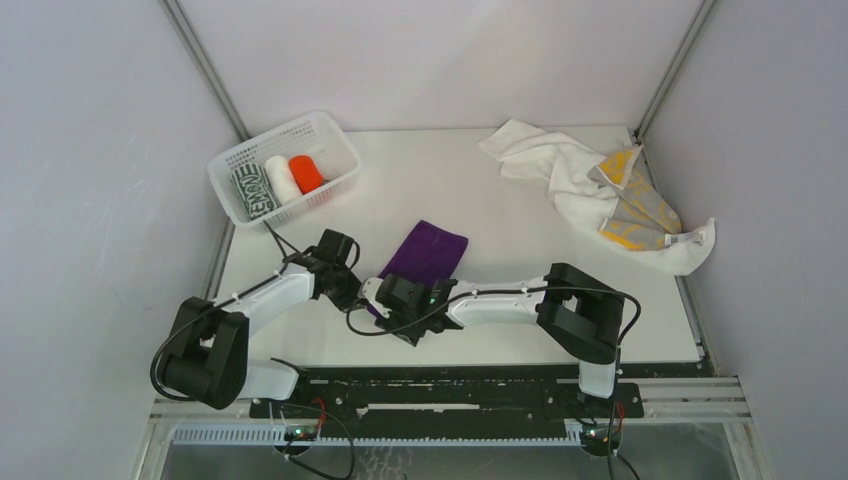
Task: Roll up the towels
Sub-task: Roll the towel at the center of the board.
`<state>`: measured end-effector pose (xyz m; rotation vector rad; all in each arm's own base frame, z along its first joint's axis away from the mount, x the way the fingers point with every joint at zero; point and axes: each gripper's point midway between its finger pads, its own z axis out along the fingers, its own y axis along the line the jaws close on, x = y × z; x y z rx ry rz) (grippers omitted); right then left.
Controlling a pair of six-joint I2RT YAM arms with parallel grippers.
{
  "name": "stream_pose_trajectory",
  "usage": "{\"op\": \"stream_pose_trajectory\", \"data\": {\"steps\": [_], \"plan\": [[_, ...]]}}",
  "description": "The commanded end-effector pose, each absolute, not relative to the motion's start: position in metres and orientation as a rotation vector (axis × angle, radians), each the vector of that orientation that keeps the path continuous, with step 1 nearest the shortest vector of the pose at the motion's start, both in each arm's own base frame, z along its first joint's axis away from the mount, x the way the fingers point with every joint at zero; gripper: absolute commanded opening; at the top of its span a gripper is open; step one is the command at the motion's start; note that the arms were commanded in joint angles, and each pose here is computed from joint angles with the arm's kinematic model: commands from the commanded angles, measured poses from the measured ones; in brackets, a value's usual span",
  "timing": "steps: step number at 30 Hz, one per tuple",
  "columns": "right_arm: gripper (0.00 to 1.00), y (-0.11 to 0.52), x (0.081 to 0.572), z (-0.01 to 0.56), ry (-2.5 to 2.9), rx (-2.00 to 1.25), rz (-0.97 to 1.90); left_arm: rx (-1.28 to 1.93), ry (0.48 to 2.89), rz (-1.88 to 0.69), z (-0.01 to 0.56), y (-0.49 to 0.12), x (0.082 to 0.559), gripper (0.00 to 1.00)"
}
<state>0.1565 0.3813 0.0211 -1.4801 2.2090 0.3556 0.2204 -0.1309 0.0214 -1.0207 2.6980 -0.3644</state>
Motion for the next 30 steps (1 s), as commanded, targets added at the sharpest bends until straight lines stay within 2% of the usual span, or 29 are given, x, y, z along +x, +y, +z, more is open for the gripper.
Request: {"op": "stream_pose_trajectory", "data": {"steps": [1, 16, 30], "plan": [[0.41, 0.402, 0.153, 0.050, 2.150, -1.448, 0.443, -1.010, 2.645, -0.407, 0.036, -0.134, 0.232, 0.00], [0.40, 0.408, 0.155, 0.065, 2.138, -1.384, 0.451, -1.012, 2.639, -0.410, 0.036, -0.133, 0.230, 0.00], [0.38, 0.376, 0.150, 0.007, 2.297, -1.425, 0.240, -1.016, 2.641, -0.401, 0.035, -0.132, 0.229, 0.00]]}}
